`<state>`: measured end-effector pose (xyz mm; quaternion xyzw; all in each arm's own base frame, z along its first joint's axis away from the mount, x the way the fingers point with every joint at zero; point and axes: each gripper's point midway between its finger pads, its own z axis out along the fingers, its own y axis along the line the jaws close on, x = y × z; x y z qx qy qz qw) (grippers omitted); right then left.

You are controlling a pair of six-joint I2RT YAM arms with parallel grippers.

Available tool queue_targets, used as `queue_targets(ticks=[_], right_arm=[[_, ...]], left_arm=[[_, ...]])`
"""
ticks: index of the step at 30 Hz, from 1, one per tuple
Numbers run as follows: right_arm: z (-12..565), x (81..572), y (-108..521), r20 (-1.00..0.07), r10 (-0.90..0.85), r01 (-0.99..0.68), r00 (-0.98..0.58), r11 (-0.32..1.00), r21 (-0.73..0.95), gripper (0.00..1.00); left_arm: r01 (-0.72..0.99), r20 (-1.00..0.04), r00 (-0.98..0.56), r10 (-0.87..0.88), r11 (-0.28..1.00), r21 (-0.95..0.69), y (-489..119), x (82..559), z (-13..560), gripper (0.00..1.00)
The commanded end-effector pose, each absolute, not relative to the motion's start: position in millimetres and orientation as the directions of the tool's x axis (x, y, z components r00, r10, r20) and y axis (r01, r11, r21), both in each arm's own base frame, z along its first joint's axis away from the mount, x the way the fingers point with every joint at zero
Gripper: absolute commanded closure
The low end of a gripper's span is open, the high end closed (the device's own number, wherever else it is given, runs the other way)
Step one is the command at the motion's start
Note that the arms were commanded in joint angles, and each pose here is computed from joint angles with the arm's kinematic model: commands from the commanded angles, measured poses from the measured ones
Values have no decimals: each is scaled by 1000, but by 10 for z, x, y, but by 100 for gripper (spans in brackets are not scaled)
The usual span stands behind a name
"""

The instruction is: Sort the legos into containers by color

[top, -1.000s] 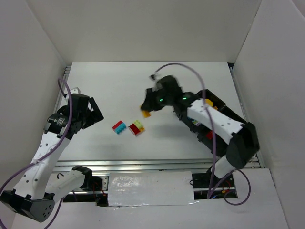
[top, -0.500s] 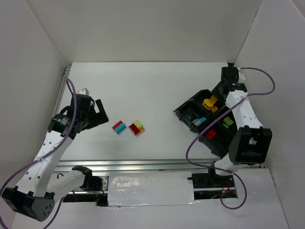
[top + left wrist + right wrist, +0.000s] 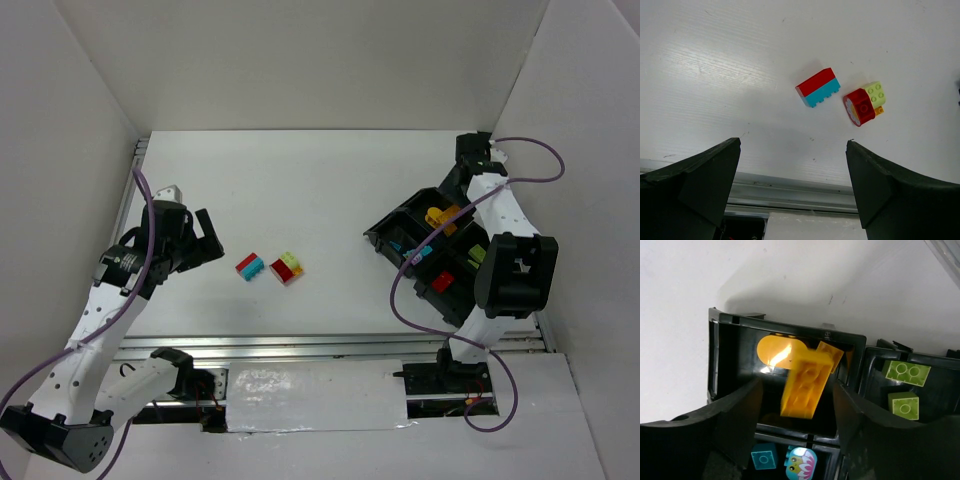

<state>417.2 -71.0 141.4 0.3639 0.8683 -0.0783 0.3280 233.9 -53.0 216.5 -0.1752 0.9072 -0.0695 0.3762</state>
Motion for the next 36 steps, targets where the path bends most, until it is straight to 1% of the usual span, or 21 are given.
queue_targets(ticks=[1, 2, 6, 9, 10, 11, 12, 13, 14, 15, 16, 17, 20, 21, 22, 24, 25, 26, 28, 30, 36], right_arm=[[1606, 4283, -763, -660, 569, 682, -492, 723, 115, 32], [1606, 4291, -769, -656, 570, 681, -494, 723, 115, 29], [1754, 4362, -691, -664, 549, 640, -507, 757, 137, 25], [1967, 4417, -347, -677, 486, 533, -553, 831, 160, 25], [2109, 4425, 26, -695, 429, 442, -578, 880, 175, 25], [2176, 4396, 239, -703, 389, 384, -595, 906, 177, 25], [2212, 4367, 512, -712, 316, 274, -628, 945, 178, 25], [2316, 4262, 960, -728, 240, 148, -642, 971, 189, 25], [2360, 4218, 1195, -740, 200, 72, -642, 977, 201, 26], [2301, 4095, 1483, -725, 137, -40, -675, 974, 222, 26], [2311, 4003, 1706, -724, 105, -110, -682, 964, 243, 27], [2284, 3836, 2074, -721, 34, -217, -692, 942, 254, 28], [2110, 3535, 2585, -702, -73, -348, -708, 902, 257, 31], [2044, 3343, 2843, -696, -133, -412, -705, 876, 251, 32], [1926, 3271, 2971, -681, -169, -437, -713, 867, 242, 36], [1808, 3112, 3194, -658, -216, -453, -721, 866, 213, 39], [1622, 3135, 3208, -634, -231, -421, -738, 892, 166, 43], [1523, 3090, 3206, -603, -218, -380, -768, 912, 154, 46], [1359, 3025, 3313, -572, -214, -356, -792, 922, 149, 51], [1198, 2911, 3402, -546, -238, -377, -803, 913, 156, 53], [857, 2755, 3484, -501, -300, -409, -812, 905, 122, 53]], left_arm=[[-255, -688, -630, -360, 933, -254, -495, 2376, 2281, 1], [-256, -687, -631, -361, 933, -255, -496, 2383, 2276, 0], [-260, -683, -633, -365, 931, -256, -505, 2395, 2268, 0], [-275, -682, -628, -375, 926, -257, -492, 2404, 2264, 0], [-288, -681, -625, -381, 924, -252, -473, 2409, 2247, 1], [-294, -682, -623, -384, 922, -251, -468, 2413, 2245, 1], [-309, -677, -621, -395, 917, -252, -460, 2419, 2225, 0], [-323, -678, -616, -401, 913, -247, -439, 2426, 2215, 0], [-330, -678, -613, -406, 911, -247, -435, 2430, 2213, 0], [-340, -676, -607, -418, 905, -255, -435, 2435, 2221, 0], [-347, -675, -605, -423, 903, -255, -429, 2436, 2217, 1], [-349, -675, -601, -429, 900, -262, -436, 2445, 2224, 1], [-345, -676, -598, -430, 900, -267, -443, 2455, 2236, 1], [-344, -675, -600, -430, 900, -267, -446, 2456, 2232, 1], [-343, -674, -603, -427, 901, -263, -445, 2455, 2222, 1], [-336, -669, -613, -420, 905, -261, -458, 2450, 2196, 1], [-335, -667, -616, -419, 906, -259, -459, 2446, 2183, 0], [-335, -664, -621, -417, 906, -257, -460, 2439, 2160, 0], [-339, -658, -625, -420, 905, -256, -459, 2418, 2121, 0], [-338, -657, -623, -426, 903, -265, -465, 2395, 2113, 1], [-327, -645, -635, -425, 904, -275, -499, 2375, 2046, 1]])
